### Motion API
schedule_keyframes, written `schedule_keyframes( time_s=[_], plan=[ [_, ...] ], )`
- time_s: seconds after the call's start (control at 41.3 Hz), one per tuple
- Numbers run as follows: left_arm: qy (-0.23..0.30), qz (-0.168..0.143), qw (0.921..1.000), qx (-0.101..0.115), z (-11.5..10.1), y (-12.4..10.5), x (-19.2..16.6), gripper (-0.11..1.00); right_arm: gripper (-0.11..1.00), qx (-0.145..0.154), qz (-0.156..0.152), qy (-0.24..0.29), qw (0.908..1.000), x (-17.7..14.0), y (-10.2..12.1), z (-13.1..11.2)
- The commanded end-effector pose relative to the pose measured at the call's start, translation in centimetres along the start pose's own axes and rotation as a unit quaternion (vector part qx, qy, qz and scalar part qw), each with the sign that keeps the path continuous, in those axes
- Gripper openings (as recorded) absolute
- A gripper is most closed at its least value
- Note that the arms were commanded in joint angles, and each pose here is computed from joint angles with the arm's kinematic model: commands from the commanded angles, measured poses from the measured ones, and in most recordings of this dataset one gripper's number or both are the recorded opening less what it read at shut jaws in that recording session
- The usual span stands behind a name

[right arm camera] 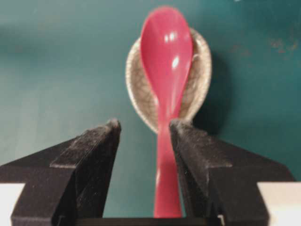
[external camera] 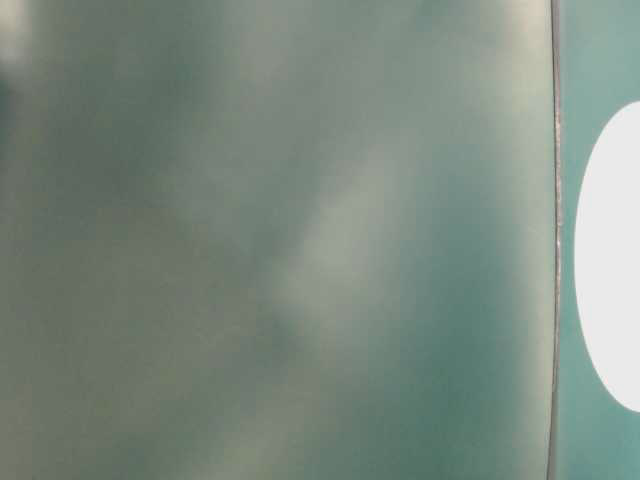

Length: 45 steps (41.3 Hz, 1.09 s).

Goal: Scoop the yellow hexagonal prism block from the bowl with a spoon using the right arm.

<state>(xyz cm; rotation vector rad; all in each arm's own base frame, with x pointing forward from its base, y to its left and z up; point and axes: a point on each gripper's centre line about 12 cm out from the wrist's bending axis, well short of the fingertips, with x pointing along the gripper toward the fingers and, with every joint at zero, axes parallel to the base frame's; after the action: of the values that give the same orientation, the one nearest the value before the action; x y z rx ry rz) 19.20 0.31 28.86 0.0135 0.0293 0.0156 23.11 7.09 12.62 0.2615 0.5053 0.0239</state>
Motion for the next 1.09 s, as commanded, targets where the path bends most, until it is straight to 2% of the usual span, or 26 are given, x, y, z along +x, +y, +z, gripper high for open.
schedule_keyframes(
  time_s=[0.0, 0.218, 0.388, 0.63, 0.896, 1.066],
  plan=[
    [-0.008, 0.001, 1.0, 0.002, 0.8, 0.0, 0.2, 0.11, 0.52, 0.001, 0.002, -0.022, 0.9998, -0.2, 0.1, 0.6],
    [-0.006, 0.001, 1.0, 0.002, 0.7, 0.0, 0.3, 0.11, 0.52, 0.002, -0.02, -0.041, 0.999, 0.3, -0.8, -0.1],
    [0.001, 0.001, 1.0, 0.002, 0.5, 0.0, 0.3, 0.11, 0.52, 0.005, -0.029, -0.039, 0.9988, 1.1, -0.8, -1.6],
    [0.005, 0.001, 1.0, 0.002, 0.4, 0.0, 0.3, 0.11, 0.52, -0.012, -0.024, -0.081, 0.9964, 1.6, -0.5, -3.1],
    [0.005, 0.001, 1.0, 0.002, 0.4, 0.0, 0.3, 0.11, 0.52, -0.036, -0.035, -0.058, 0.9971, 1.9, -1.1, -4.7],
    [0.005, 0.0, 1.0, 0.002, 0.4, 0.0, 0.3, 0.11, 0.51, -0.051, -0.036, -0.069, 0.9957, 1.6, -1.3, -4.7]
  ],
)
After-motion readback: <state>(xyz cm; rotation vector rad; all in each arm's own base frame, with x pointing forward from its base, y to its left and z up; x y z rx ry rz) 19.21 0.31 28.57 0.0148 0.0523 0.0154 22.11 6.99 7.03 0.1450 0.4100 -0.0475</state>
